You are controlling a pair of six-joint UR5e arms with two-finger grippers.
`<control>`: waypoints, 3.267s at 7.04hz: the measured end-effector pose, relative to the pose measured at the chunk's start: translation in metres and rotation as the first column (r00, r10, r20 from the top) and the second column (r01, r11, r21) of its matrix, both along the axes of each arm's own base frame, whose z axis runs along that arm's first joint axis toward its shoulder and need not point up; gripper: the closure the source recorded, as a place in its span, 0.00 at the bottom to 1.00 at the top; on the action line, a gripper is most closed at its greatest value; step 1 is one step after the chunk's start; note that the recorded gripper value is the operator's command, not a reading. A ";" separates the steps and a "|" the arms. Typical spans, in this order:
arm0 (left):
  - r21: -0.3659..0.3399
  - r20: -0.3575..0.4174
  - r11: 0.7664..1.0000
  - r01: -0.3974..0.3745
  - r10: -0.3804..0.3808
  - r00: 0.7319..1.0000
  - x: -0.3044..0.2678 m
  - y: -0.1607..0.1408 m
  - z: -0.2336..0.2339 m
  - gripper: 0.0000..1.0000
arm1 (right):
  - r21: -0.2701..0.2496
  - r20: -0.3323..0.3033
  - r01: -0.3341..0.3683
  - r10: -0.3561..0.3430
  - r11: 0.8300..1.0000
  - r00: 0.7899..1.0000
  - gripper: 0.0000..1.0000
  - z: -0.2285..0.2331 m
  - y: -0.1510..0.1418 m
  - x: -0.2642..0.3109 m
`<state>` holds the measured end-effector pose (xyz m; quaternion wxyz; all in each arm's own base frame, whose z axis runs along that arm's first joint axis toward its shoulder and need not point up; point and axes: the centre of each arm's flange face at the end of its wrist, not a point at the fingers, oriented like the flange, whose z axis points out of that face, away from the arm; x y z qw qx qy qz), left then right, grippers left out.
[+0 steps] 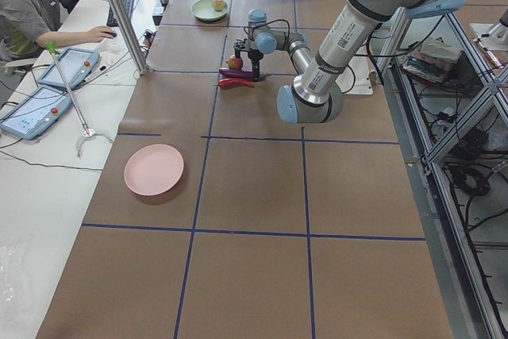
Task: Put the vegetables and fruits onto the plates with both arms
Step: 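Withdraw the right gripper while the left gripper reaches toward the eggplant, then grasp the purple eggplant with the left gripper and lift it, then lower the eggplant onto the pink plate and open the left gripper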
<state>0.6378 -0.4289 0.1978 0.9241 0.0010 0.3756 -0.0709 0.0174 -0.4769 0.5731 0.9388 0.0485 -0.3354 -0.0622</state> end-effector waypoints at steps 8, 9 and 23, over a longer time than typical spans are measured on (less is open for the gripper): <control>-0.069 -0.045 0.949 0.307 -0.310 0.950 -0.171 -0.099 0.039 0.98 | -0.002 0.001 -0.002 0.002 1.000 1.000 0.00 0.000 0.000 -0.001; -0.052 0.001 0.944 0.325 -0.325 0.946 -0.211 -0.142 0.068 0.98 | 0.002 0.003 -0.002 0.002 1.000 1.000 0.00 -0.002 -0.001 -0.001; 0.234 -0.014 0.965 -0.117 0.124 0.992 -0.517 -0.270 0.349 0.00 | 0.113 0.086 0.083 -0.093 0.990 0.992 0.01 -0.080 -0.027 -0.081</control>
